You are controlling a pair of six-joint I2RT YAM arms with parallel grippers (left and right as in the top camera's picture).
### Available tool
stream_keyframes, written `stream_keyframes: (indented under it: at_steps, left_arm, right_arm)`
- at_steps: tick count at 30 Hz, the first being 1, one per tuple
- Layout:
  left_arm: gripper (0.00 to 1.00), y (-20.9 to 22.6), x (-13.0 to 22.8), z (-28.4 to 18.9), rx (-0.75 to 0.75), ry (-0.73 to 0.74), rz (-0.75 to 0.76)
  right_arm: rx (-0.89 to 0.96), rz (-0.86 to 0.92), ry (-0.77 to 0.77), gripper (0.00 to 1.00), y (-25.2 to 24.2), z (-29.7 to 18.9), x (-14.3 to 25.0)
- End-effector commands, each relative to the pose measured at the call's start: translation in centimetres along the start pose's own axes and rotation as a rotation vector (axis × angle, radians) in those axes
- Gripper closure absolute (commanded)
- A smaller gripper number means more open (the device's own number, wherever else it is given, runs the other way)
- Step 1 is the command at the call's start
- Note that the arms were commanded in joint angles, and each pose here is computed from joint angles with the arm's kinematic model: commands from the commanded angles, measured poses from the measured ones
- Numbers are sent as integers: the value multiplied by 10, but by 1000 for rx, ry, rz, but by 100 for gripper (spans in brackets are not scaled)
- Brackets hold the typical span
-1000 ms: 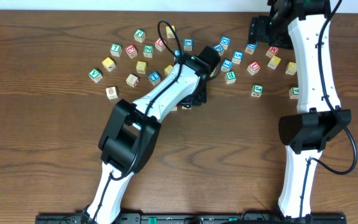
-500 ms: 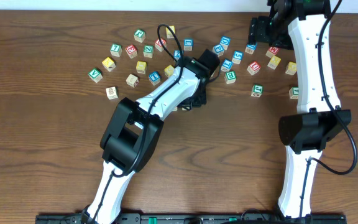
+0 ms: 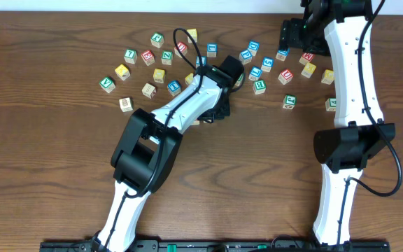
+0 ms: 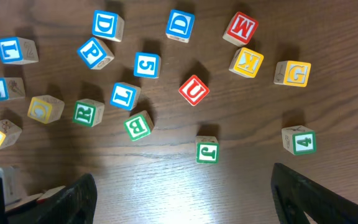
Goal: Spell out AI2
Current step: 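Carry the I block to the right of the A block and lower it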
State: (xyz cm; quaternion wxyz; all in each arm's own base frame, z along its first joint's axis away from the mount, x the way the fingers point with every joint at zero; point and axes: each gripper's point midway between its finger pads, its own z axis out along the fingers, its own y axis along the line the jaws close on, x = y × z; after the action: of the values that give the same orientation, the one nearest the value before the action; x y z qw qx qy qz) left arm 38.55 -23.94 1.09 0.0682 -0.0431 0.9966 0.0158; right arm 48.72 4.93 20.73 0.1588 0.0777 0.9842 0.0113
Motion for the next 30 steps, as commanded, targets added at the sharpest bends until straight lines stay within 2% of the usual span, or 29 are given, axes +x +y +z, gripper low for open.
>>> stream_keyframes:
  at_steps: [1,8,21,30]
  left_arm:
    - [70,11,8,15,-34,41,-27]
    - [70,4,16,15,11,85,-28]
    - [69,13,27,13,-23,133,-12]
    - [69,12,25,14,-16,121,99]
  right_arm:
    - [-1,-10,-39,16,-2,-15,-4]
    - [0,-10,-36,16,-2,-15,-4]
    - [2,-10,-28,16,-3,-15,-2]
    - [2,-10,-25,16,-3,-15,-1]
